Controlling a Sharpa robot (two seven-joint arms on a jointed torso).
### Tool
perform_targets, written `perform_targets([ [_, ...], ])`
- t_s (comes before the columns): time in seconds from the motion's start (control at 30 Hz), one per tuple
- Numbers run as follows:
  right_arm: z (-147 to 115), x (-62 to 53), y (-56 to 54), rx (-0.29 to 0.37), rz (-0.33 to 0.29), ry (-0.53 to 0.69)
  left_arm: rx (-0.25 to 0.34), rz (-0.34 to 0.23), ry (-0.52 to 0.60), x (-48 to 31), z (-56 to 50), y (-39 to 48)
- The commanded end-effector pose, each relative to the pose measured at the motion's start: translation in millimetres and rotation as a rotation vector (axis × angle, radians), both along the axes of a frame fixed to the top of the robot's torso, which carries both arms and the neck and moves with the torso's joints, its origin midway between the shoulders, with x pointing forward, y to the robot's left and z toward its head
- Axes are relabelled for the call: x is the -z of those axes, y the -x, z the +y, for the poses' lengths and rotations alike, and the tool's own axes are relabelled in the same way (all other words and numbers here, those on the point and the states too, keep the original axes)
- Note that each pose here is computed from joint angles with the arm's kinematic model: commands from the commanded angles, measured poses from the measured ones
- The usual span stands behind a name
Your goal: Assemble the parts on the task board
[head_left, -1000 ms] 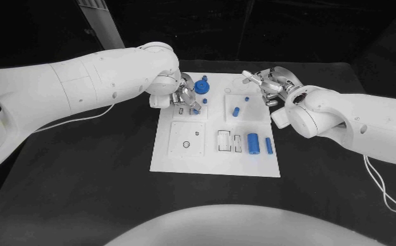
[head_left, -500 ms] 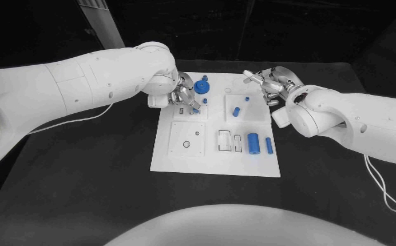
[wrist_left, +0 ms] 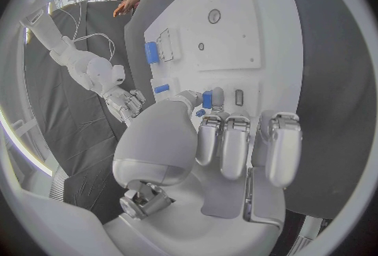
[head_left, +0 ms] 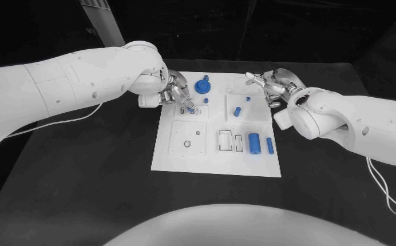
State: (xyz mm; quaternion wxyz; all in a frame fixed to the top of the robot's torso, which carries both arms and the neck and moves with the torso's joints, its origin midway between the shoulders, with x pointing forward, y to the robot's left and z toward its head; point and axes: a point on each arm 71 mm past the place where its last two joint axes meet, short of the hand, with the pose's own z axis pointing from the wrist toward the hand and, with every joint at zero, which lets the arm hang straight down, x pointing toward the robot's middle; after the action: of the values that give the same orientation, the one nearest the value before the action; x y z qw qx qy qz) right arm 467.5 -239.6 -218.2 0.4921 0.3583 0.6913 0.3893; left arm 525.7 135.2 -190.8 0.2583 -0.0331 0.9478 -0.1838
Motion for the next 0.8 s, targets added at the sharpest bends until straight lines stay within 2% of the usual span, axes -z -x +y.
perform_targets([
  [0.03,-0.7,-1.7,-0.3,0.007,-0.017,0.001,0.008,0.021,0.025,-1.8,4.2,1.7],
  [0.17,-1.3,-1.9,-0.3,0.009,-0.021,0.001,-0.007,0.035,0.023,-2.0,10.8,2.3],
  [0.37,-1.2,-2.2,-0.4,0.012,-0.028,0.0,-0.014,0.048,0.009,-1.5,14.1,1.9],
  [0.8,-1.4,-3.0,-0.1,0.02,-0.038,0.0,-0.015,0.054,-0.003,0.5,8.5,-3.0],
])
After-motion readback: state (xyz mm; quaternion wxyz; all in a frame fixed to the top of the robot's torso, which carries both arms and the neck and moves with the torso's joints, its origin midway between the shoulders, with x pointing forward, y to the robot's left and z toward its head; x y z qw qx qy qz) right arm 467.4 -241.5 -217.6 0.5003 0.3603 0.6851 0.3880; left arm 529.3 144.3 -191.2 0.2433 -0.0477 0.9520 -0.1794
